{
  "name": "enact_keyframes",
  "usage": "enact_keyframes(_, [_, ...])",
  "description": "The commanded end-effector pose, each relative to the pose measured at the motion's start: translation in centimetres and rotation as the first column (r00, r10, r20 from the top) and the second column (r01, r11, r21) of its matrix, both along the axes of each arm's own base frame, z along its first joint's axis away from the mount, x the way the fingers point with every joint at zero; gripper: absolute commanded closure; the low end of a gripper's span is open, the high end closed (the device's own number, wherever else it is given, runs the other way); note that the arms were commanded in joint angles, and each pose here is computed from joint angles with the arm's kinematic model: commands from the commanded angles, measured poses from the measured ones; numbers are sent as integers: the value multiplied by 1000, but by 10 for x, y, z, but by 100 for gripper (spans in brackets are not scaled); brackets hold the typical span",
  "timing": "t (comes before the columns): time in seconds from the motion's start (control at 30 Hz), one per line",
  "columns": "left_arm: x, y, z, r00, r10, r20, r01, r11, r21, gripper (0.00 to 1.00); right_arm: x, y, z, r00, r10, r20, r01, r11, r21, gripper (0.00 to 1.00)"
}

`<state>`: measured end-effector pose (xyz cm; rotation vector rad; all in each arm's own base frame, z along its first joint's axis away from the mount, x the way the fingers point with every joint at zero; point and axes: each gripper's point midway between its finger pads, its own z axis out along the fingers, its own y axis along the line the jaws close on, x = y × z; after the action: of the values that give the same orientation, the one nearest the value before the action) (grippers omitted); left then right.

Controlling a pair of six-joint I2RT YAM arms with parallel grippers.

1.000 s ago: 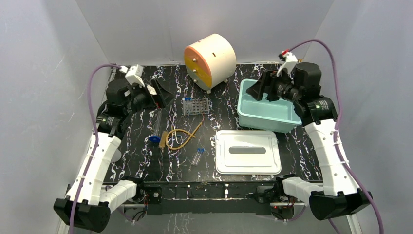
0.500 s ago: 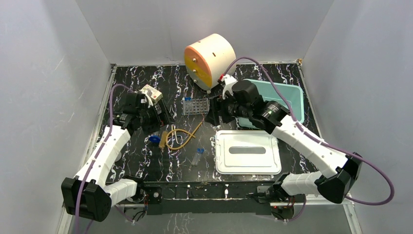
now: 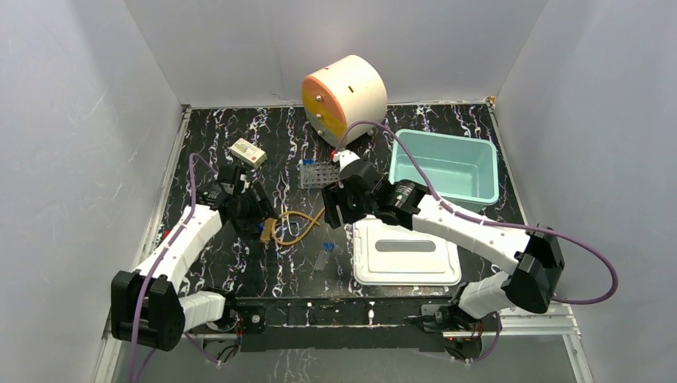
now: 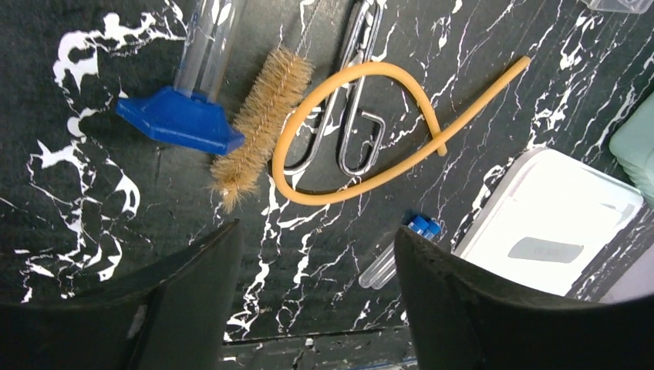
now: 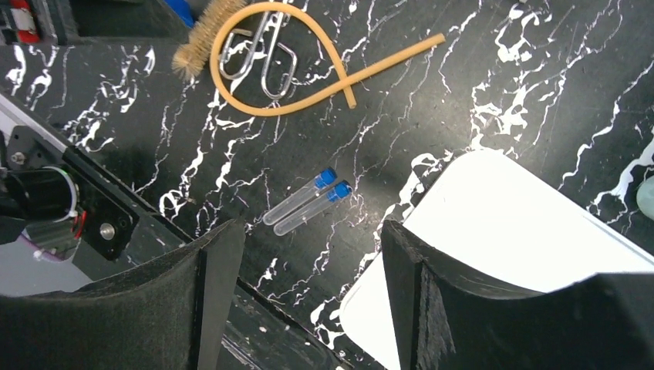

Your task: Organize the chemistry lab equipment

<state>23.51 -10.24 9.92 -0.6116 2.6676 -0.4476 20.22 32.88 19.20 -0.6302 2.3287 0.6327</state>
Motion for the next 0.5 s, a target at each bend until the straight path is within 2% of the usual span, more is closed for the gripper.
enact_keyframes(0.0, [19, 2, 10, 997, 8, 71, -9, 1000, 20, 35, 10, 4, 3, 997, -67, 22, 66, 997, 45, 27])
enact_keyframes(0.17, [26, -3, 7, 998, -27, 65, 26, 999, 19, 45, 4, 11, -15, 998, -50, -26, 51, 998, 32, 31])
enact_keyframes(0.23, [25, -13, 7, 996, -72, 51, 74, 997, -25, 51, 0, 11, -20, 997, -57, -47, 58, 998, 33, 32])
enact_keyframes(0.33, [18, -49, 21, 975, -205, 85, 216, 964, -152, 49, -4, 10, -28, 994, -75, -74, 78, 996, 36, 33])
enact_keyframes(0.47, [-6, -87, 25, 926, -358, 116, 371, 920, -128, 46, 2, -9, -31, 971, -225, -77, 227, 973, 27, 43])
